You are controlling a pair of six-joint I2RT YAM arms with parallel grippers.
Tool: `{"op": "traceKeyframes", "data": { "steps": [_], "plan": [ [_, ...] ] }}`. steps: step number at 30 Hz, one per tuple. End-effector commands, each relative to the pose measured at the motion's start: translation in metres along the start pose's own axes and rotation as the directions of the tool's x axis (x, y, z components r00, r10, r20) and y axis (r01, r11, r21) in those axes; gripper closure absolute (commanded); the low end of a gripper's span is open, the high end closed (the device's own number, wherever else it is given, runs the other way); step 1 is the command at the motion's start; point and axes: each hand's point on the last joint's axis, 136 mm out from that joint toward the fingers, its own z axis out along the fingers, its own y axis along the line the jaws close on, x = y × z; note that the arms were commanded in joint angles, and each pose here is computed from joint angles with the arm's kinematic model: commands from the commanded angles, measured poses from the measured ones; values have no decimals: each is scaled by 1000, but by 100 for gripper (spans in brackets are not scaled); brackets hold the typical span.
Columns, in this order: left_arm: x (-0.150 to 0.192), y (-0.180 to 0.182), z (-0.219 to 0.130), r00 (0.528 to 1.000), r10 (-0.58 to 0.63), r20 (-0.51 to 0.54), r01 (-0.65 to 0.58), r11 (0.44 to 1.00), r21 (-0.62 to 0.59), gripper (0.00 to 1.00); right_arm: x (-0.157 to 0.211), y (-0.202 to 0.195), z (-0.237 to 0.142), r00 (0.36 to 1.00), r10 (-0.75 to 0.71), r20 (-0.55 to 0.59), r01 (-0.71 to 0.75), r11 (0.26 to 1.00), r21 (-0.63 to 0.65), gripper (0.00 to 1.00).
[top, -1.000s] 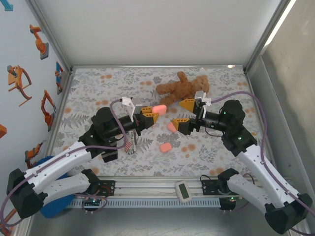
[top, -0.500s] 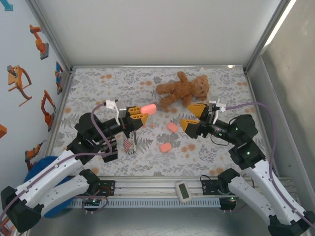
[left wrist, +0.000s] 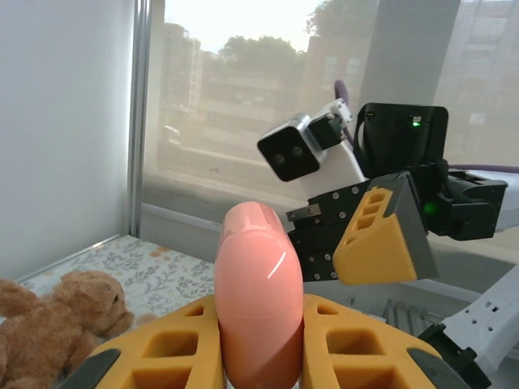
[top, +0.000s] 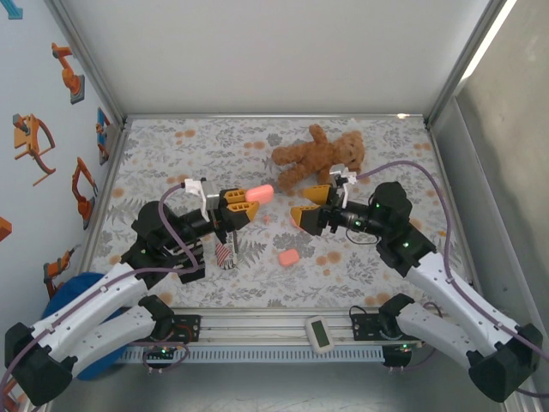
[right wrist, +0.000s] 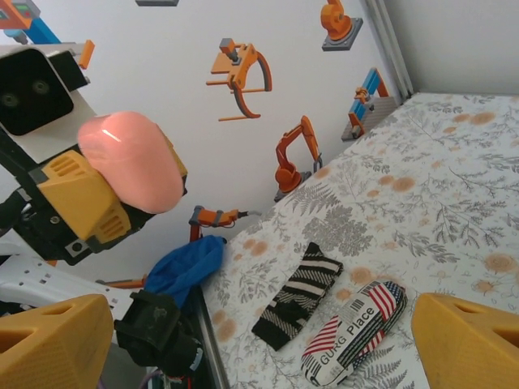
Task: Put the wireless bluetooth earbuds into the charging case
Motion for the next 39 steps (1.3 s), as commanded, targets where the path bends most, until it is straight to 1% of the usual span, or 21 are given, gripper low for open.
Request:
{"op": "traceKeyframes", "data": {
  "steps": [1,4,6,12,19,22,27,39],
  "plan": [
    [-15,-9,1,998,38,51,-41,998,54,100,-39,36,2,987,-123,106,135,984,-118,7],
    [-15,-11,2,998,46,47,-49,996,68,100,-50,40,6,983,-139,119,154,979,-130,7],
    [-17,-11,2,997,55,54,-59,996,69,100,-52,45,9,984,-149,101,163,975,-150,8],
    [-23,-11,4,995,80,55,-84,994,65,100,-57,55,15,976,-207,75,216,964,-154,6],
    [-28,-10,9,994,97,45,-100,993,70,100,-50,46,31,973,-229,39,232,961,-152,7],
    [-28,-9,12,995,93,38,-96,992,76,100,-47,42,35,973,-228,25,229,961,-153,9],
    [-24,-8,13,996,91,20,-92,993,75,100,-52,38,37,972,-231,37,234,964,-126,14],
    [-26,-8,14,995,104,-6,-103,991,79,100,-64,26,39,973,-223,58,226,973,-46,14]
  ]
}}
